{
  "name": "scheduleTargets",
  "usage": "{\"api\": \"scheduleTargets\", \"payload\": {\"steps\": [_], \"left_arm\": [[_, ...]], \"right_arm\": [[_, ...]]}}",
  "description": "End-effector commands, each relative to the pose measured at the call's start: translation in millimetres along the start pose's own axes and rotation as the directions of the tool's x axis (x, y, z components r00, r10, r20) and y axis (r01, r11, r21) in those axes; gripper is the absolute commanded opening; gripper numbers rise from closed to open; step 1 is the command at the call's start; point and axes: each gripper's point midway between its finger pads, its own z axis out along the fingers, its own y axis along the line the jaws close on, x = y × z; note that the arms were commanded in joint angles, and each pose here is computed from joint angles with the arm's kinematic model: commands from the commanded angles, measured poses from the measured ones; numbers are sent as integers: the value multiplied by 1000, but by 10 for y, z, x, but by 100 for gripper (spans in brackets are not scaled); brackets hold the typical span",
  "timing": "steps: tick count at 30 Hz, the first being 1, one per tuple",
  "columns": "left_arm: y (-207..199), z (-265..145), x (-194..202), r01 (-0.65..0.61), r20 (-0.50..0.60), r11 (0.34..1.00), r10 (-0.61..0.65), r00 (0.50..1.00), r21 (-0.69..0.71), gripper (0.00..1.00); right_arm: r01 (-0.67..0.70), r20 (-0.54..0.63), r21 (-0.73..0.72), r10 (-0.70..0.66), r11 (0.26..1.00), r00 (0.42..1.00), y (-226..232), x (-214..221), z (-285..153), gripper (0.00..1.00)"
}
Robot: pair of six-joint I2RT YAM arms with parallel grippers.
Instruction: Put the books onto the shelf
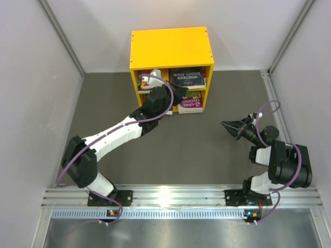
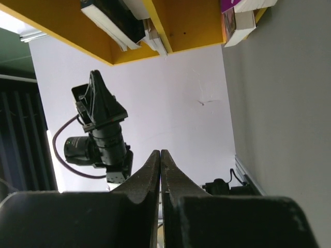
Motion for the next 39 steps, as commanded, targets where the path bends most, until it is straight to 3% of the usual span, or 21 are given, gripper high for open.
{"api": "scheduleTargets", "payload": {"steps": [1,12,23,39], "left_arm": [[234,-234,-44,-81,3,993,82,997,-90,0],[643,-1209,-283,-150,34,974,158,987,-170,0],[866,-2218,-690,-158,110,957,189,976,-244,0],[1199,-2454,-539,-162,54,937,188,981,-308,0]], "right_arm": [[305,11,-157,-307,939,952,417,184,-33,0],[385,-68,-218,-408,897,911,878,533,889,0],[297,-122,-261,-336,919,934,849,454,1872,0],[190,-54,-412,-232,891,971,1078,1,2206,0]]}}
